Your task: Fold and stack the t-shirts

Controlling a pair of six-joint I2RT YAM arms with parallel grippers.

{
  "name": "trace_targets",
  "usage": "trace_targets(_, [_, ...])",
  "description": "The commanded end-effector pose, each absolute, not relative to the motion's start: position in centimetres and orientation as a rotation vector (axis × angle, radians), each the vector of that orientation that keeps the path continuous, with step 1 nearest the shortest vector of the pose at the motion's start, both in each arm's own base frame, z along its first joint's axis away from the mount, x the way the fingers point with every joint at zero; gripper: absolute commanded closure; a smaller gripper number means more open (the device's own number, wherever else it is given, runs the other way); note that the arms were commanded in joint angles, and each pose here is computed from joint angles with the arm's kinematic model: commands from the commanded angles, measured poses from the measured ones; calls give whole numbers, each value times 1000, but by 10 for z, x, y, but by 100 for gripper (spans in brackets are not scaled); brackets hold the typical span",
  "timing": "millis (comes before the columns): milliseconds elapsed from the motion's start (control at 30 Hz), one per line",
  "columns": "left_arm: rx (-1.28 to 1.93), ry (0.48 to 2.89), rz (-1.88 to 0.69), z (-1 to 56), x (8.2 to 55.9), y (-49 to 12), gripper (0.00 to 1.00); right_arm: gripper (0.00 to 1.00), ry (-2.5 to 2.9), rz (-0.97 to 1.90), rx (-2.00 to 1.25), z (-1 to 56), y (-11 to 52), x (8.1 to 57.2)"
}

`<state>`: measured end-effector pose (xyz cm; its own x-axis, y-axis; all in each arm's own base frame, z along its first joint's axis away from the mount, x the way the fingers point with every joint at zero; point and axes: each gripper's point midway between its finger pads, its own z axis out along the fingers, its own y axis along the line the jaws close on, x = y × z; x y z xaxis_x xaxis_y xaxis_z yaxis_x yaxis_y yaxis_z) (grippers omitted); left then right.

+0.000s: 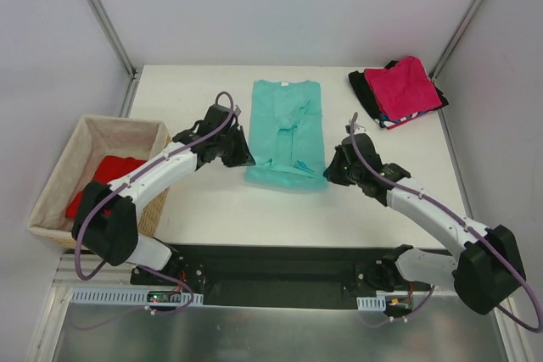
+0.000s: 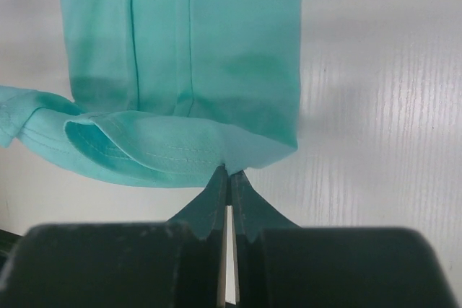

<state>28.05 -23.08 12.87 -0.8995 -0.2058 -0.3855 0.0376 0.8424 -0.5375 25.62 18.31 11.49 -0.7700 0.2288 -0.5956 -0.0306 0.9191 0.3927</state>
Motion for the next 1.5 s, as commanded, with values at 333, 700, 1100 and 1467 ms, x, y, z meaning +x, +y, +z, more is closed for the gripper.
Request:
trace_targets(333, [-124, 2549, -753, 140, 319, -235, 100, 99, 2337, 575, 141, 146, 199, 309])
trace_targets(700, [-163, 2554, -739, 135, 347, -233, 100, 99, 2360, 597, 160, 143, 198, 334])
trace_targets(1100, [-173, 2532, -775, 140, 387, -235, 100, 99, 2378, 611, 185, 136, 196, 364])
trace_targets(1467, [-153, 2587, -799, 115, 410, -249, 100, 99, 2395, 623, 208, 132, 197, 395])
